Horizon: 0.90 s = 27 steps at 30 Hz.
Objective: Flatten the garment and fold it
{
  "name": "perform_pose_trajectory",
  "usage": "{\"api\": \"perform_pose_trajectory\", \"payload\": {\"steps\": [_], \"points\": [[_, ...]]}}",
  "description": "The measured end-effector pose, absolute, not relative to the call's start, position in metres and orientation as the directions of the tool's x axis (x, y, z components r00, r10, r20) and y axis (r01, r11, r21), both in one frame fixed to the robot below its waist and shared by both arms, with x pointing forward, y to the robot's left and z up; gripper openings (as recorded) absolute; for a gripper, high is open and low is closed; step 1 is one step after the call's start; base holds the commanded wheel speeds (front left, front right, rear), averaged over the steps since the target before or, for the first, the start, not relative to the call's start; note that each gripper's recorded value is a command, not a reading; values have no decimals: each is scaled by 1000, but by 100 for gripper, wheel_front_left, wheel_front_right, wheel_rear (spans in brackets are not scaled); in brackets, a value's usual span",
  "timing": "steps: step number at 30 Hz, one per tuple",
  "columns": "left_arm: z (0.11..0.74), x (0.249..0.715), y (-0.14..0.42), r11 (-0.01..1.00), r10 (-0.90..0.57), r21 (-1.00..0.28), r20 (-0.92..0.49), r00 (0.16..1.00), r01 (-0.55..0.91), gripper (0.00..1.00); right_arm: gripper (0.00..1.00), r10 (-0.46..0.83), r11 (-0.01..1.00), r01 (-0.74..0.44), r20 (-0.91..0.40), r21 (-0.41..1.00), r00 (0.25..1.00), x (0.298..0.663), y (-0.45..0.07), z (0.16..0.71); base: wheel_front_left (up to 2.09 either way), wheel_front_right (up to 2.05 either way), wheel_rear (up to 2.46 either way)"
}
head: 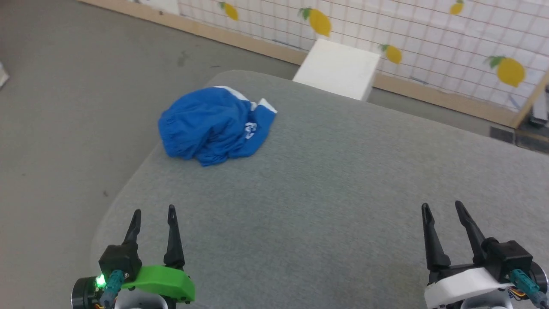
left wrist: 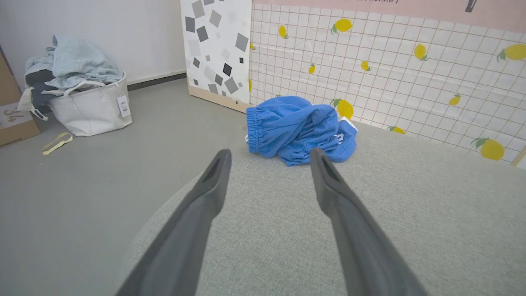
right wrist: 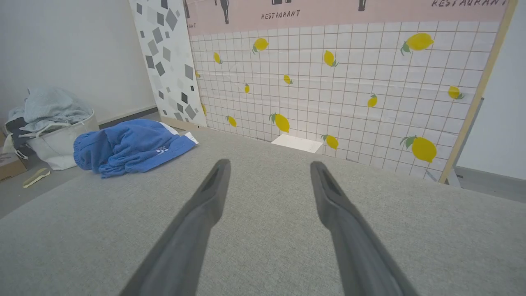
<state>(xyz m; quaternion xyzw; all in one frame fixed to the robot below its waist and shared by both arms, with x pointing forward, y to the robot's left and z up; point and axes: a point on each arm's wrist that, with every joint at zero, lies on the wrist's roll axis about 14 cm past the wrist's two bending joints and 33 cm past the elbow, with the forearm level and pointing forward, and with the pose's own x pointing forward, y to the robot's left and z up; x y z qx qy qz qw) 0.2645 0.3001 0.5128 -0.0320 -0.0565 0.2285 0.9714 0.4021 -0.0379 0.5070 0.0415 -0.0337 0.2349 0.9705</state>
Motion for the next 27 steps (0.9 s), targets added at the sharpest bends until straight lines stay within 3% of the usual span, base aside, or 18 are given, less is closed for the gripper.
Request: {"api": "perform_pose_trajectory", "payload": {"steps": [14, 27], "points": [[509, 219, 325, 829, 558, -96, 90, 825, -551, 100, 100, 570, 815, -574, 76, 76, 818, 398, 11, 505, 0, 0, 0], [507, 227, 323, 838, 544, -112, 77, 836, -535, 100, 100, 578, 810, -581, 60, 84, 814, 398, 14, 499, 0, 0, 0]]}}
